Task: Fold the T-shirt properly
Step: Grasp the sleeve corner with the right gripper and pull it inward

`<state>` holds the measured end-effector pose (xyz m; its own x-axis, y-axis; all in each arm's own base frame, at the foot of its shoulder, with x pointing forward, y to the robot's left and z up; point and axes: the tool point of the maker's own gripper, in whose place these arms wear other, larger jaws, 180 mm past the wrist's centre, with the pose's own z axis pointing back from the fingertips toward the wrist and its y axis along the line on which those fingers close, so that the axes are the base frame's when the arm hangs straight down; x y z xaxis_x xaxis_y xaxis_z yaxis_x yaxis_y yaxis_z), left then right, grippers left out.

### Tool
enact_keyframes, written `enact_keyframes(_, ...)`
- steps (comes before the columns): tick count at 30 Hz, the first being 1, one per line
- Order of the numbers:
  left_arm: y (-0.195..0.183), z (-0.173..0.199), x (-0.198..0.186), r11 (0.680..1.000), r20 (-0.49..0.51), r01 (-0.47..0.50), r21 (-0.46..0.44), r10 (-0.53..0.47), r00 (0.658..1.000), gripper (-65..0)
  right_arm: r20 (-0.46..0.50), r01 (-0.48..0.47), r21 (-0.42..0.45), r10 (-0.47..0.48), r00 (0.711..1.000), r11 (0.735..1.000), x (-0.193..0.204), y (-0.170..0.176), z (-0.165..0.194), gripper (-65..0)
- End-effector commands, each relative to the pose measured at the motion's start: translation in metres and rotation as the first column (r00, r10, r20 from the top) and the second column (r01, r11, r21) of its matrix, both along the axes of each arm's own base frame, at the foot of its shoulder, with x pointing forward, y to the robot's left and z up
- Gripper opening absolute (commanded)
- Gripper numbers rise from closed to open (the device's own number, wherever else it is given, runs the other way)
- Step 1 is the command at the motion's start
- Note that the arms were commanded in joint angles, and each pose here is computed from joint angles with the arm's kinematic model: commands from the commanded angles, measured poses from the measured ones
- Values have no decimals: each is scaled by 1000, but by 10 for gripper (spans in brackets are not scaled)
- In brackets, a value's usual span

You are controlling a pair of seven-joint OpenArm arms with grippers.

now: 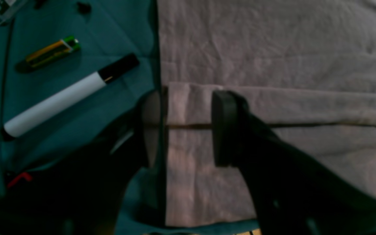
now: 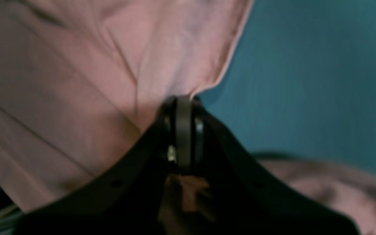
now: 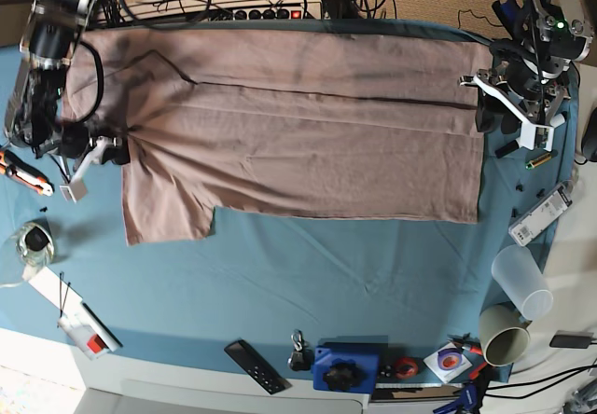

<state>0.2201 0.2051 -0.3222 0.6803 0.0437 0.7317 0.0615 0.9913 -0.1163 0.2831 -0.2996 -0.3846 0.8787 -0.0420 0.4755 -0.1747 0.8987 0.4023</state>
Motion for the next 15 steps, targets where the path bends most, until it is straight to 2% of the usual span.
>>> enact_keyframes(1,1,10,5,1000,39,6,7,-6,999,-386,44,-6,-38,7,999,999,2,-11,18,-650)
enact_keyframes(6,1,10,5,1000,42,6,6,-6,999,-386,123,-3,-100,15,992,995,-7,-18,42,-650)
enact_keyframes(9,1,10,5,1000,42,6,7,-6,999,-386,128,4,-108,10,992,994,-6,-21,44,-650)
enact_keyframes(13,1,10,5,1000,42,6,7,-6,999,-386,128,4,-108,10,992,994,-6,-21,44,-459)
enact_keyframes(15,1,10,5,1000,41,6,8,-6,999,-386,143,4,-94,10,990,996,-4,-20,48,-442)
